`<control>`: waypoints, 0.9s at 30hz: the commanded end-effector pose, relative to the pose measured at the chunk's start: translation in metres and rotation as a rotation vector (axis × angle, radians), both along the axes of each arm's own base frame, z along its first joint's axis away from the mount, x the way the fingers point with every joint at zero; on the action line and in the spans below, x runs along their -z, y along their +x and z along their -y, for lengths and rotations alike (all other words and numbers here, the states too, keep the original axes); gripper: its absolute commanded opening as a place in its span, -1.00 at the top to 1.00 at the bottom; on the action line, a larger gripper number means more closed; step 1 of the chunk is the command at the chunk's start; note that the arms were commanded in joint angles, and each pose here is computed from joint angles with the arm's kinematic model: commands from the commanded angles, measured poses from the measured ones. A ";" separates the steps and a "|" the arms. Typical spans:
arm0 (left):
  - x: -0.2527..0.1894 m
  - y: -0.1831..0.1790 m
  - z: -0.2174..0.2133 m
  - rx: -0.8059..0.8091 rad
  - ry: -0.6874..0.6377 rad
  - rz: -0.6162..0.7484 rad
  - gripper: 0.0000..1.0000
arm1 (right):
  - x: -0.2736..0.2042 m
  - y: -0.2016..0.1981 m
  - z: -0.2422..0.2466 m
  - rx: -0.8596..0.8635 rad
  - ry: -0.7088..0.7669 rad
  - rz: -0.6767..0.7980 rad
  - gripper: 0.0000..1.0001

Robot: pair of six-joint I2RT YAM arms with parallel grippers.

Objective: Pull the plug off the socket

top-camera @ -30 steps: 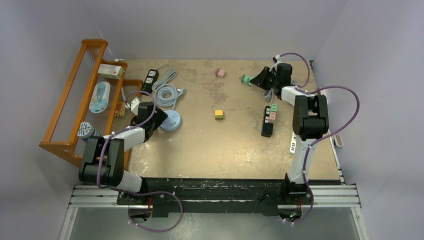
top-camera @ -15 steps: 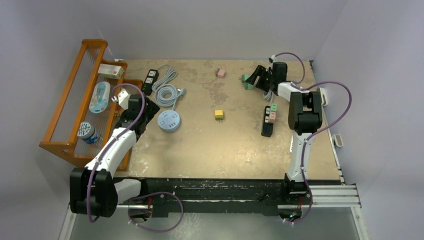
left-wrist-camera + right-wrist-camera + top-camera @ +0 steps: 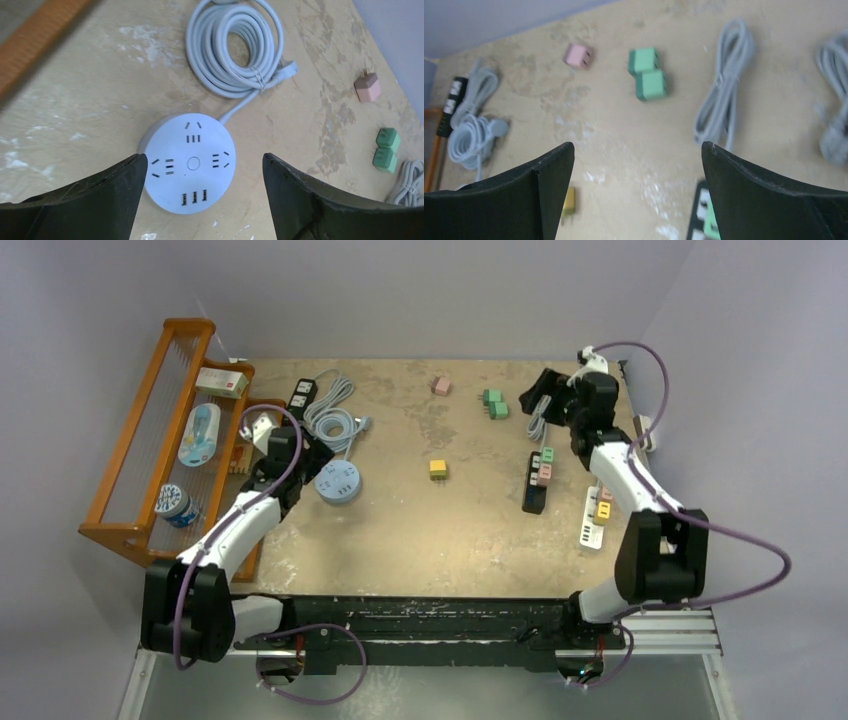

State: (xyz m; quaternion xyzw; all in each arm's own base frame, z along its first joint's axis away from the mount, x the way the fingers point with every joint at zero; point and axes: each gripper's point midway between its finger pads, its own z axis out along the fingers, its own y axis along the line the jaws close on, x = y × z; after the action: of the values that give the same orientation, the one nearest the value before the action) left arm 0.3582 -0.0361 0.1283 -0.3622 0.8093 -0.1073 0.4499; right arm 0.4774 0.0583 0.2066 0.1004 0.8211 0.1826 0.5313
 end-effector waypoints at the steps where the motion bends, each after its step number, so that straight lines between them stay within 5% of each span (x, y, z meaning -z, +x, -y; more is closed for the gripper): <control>1: -0.002 0.018 0.035 0.102 0.010 0.063 -0.69 | 0.074 -0.058 0.023 0.133 -0.079 -0.229 -0.91; 12: 0.001 0.036 0.080 0.225 0.016 0.076 -0.74 | 0.104 -0.093 0.048 0.217 -0.205 -0.341 -0.79; 21: -0.008 0.021 0.200 0.500 0.045 0.118 -0.75 | 0.122 -0.078 0.044 0.224 -0.175 -0.354 -0.59; 27: -0.027 -0.018 0.314 0.937 -0.107 0.256 -0.75 | 0.125 -0.058 0.043 0.226 -0.174 -0.344 -0.55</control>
State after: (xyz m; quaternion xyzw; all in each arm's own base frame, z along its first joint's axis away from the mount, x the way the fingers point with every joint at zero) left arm 0.3546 -0.2801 0.1150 -0.0734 0.8679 -0.2536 0.4208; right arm 0.3892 0.0130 0.0560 0.1721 0.9164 0.0209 0.3607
